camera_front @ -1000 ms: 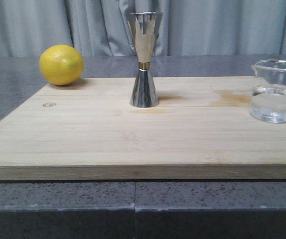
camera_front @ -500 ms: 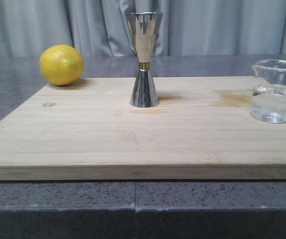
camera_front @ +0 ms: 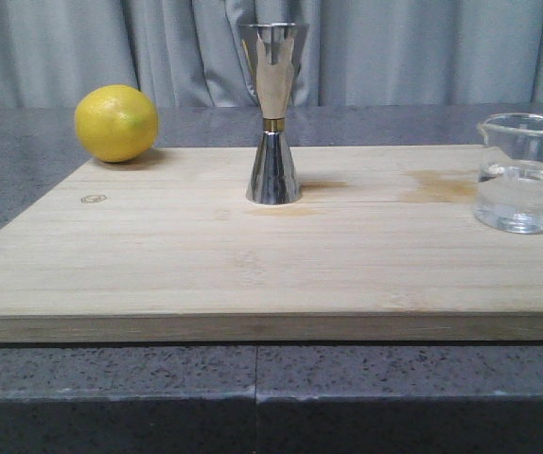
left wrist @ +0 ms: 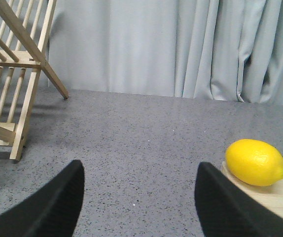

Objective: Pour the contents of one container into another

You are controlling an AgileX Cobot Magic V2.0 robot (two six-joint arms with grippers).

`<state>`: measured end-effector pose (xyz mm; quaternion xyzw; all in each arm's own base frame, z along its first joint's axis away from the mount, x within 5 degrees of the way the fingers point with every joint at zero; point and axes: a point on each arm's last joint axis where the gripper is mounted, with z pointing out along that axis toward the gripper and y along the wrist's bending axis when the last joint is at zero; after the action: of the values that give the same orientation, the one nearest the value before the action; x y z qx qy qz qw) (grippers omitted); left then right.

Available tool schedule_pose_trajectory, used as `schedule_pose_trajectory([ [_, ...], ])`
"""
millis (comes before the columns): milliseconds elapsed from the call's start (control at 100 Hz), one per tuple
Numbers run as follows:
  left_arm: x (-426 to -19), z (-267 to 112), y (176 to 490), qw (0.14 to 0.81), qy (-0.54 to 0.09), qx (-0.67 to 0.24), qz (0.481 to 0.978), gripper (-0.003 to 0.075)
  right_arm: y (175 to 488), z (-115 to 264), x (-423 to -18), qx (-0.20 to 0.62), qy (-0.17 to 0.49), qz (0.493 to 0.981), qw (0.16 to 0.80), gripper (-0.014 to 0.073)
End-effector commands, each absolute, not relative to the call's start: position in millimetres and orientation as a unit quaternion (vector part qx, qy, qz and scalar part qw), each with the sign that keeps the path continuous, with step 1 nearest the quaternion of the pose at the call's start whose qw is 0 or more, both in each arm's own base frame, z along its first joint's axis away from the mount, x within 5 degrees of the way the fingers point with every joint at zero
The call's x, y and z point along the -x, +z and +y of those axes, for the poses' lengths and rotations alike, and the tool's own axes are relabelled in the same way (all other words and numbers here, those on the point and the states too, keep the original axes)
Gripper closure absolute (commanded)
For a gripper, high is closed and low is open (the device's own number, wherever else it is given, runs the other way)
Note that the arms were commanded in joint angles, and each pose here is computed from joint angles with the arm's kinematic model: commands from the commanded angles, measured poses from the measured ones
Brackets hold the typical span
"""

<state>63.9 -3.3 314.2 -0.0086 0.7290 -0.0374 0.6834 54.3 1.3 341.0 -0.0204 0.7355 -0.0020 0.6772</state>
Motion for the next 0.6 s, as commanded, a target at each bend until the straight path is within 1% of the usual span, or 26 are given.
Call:
schedule_pose_trajectory([
  [0, -65, -3, 330, 0.713, -0.046, 0.015, 0.699, 0.0274, 356, 1, -56, 0.022, -0.006, 0.711, 0.703, 0.0134],
  [100, -65, -4, 331, 0.71, -0.048, 0.015, 0.702, 0.0225, 353, 1, -56, 0.022, -0.006, 0.722, 0.692, 0.0118],
  [170, -64, -4, 335, 0.705, -0.05, 0.015, 0.707, 0.0195, 352, 1, -56, 0.022, -0.006, 0.724, 0.689, 0.0075],
  [220, -64, -4, 339, 0.698, -0.05, 0.014, 0.715, 0.0192, 352, 1, -56, 0.022, -0.006, 0.724, 0.689, 0.0037],
  [270, -65, -4, 343, 0.688, -0.051, 0.013, 0.724, 0.0192, 352, 1, -56, 0.022, -0.006, 0.725, 0.689, 0.0018],
  [460, -75, -6, 361, 0.633, -0.051, 0.009, 0.773, 0.0193, 357, 1, -59, 0.023, -0.006, 0.753, 0.658, 0.002],
  [590, -88, -9, 371, 0.571, -0.056, -0.011, 0.819, 0.0194, 361, 1, -68, 0.024, -0.006, 0.782, 0.623, 0.002],
])
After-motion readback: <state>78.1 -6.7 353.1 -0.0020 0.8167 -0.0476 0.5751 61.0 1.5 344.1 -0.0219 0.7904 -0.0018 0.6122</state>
